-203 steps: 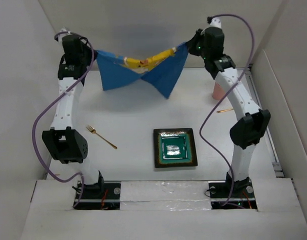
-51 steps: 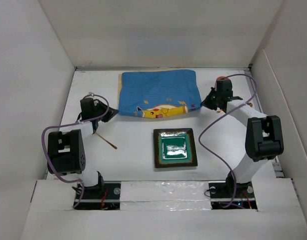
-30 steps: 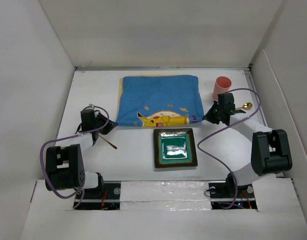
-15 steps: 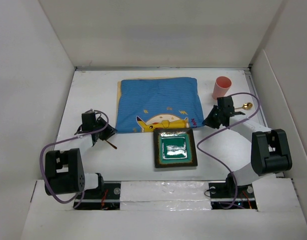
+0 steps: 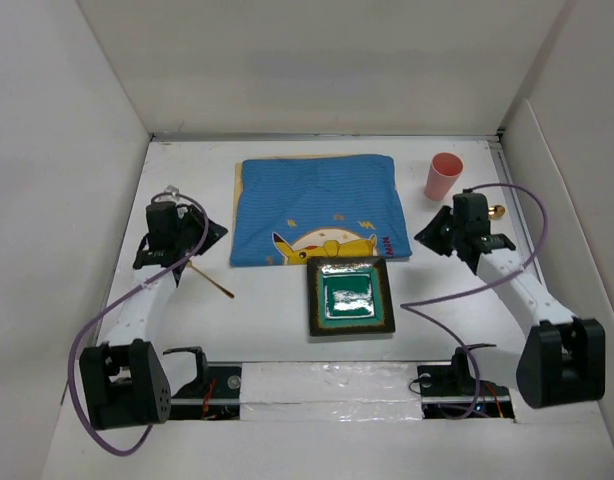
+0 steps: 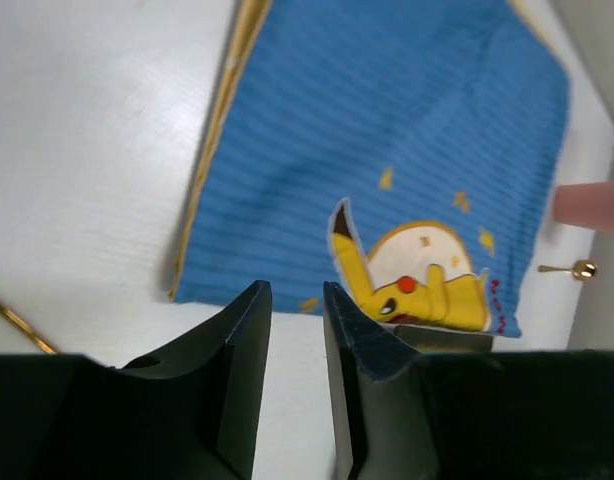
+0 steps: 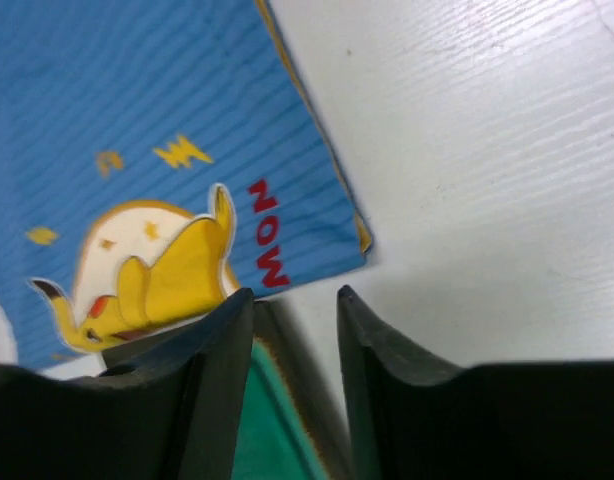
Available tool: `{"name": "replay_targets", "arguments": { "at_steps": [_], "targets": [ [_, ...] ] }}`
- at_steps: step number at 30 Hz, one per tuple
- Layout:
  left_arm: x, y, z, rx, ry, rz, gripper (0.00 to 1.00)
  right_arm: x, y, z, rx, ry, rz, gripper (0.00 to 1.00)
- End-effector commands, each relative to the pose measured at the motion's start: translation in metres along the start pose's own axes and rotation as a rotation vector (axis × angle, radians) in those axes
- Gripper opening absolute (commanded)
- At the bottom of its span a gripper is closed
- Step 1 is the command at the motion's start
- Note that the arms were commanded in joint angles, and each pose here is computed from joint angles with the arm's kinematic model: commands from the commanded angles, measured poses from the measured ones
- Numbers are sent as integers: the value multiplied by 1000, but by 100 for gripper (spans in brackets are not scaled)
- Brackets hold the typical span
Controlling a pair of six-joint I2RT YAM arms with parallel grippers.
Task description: Set the dinner table for one person
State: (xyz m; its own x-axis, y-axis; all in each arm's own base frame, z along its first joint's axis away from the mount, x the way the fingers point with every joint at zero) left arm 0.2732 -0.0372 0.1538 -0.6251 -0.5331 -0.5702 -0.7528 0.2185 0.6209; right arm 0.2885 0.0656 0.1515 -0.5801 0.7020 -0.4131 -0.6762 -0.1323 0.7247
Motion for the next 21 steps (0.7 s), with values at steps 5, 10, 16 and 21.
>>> {"name": "replay_targets", "arguments": {
  "at_steps": [5,10,16,21],
  "targets": [
    [-34,23,-54,246,-183,-62,1,64,34,-10,-203,34,240,0],
    [-33,14,-101,262,-351,-63,0,96,31,-30,-195,4,345,54],
    [-27,-12,-124,372,-367,21,11,122,18,-41,-202,-11,485,62],
    [0,-51,-131,376,-352,107,11,137,9,-43,-218,-20,579,59]
  ]
}}
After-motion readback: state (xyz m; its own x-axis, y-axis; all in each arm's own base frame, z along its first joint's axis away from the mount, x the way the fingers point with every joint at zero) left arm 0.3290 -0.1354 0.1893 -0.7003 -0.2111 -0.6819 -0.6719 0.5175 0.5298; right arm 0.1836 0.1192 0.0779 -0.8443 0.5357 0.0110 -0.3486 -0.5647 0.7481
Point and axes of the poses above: each gripper's point midway between its finger pads, its own y axis back along the fingers, its own z axis along the line the jaws close on, x = y × z, the point moved 6 cm from there along y, back along the fingers, and after that the axes turned 9 degrees about -y, right-handed, at the moved point
